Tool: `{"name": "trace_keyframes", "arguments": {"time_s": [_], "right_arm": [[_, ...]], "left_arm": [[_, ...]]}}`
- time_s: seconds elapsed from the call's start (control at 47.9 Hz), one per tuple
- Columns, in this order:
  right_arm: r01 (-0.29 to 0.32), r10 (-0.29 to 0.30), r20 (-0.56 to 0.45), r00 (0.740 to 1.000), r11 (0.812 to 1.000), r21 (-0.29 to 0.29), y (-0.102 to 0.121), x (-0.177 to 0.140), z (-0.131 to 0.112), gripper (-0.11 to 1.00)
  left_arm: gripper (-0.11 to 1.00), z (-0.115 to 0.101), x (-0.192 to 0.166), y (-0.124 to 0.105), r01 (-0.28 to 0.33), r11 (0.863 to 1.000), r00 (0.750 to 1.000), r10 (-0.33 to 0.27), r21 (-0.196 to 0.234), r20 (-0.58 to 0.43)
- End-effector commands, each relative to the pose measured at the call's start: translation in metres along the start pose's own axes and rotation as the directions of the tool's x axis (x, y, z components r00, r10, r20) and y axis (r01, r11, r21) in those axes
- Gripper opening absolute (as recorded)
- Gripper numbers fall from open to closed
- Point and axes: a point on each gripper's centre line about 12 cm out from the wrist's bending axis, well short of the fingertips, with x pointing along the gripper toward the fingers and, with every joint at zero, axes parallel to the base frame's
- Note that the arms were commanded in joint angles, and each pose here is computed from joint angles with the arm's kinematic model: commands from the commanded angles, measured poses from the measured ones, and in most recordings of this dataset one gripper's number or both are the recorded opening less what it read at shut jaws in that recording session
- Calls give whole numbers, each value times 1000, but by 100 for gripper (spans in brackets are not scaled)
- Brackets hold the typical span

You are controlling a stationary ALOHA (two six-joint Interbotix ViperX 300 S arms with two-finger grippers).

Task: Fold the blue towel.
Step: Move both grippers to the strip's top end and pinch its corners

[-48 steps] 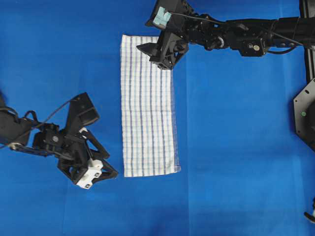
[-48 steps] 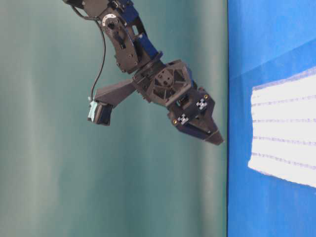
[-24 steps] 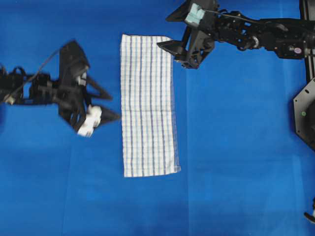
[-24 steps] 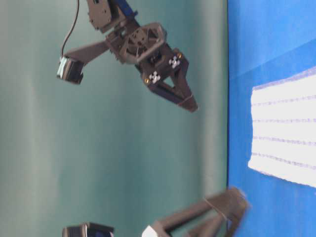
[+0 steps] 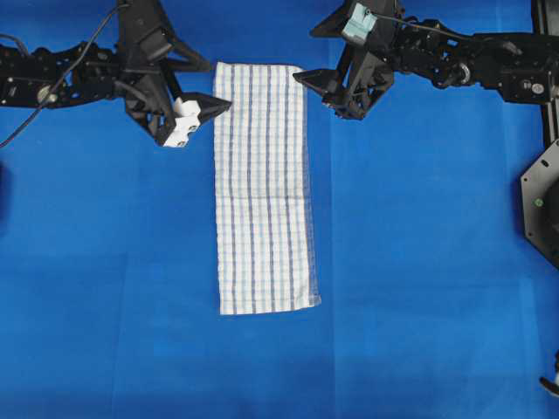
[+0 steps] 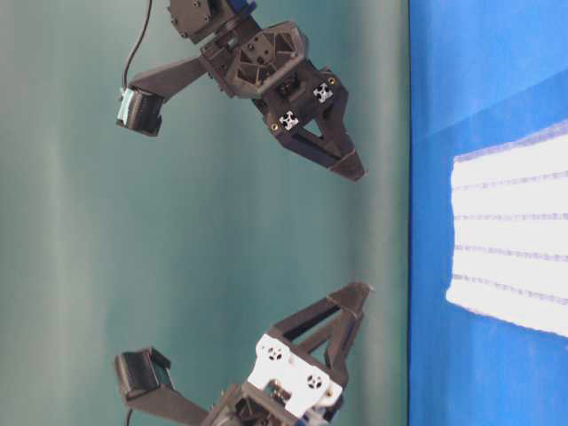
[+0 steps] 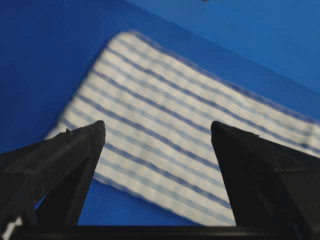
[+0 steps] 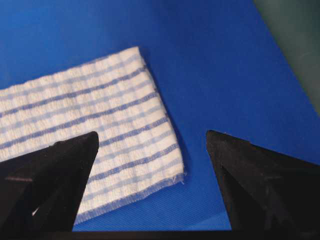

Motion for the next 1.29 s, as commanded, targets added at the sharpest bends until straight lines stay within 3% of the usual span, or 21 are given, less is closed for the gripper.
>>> {"name": "trace_keyframes", "arguments": {"time_s": [0.0,0.355,0.668,1.043,1.273], "right_arm": [[6,-7,48,999,1000,5,-2,-5,13,85],[52,-52,4,999,999,10,-13,23,-10,85],[98,-97,-21,995,995,11,-24,48,-31,85],[117,-116,-83,990,993,16,-29,75,-57,85],[119,-117,-91,989,993,17,-29,77,-59,81]], "left_arm": [[82,15,2,6,-15,1000,999,14,5,40],[82,-5,32,33,-101,995,994,101,-9,31],[82,-29,58,68,-199,980,980,199,-33,25],[82,-49,81,67,-201,979,979,201,-22,-21],[81,-60,89,65,-198,980,979,197,-14,-54]]}}
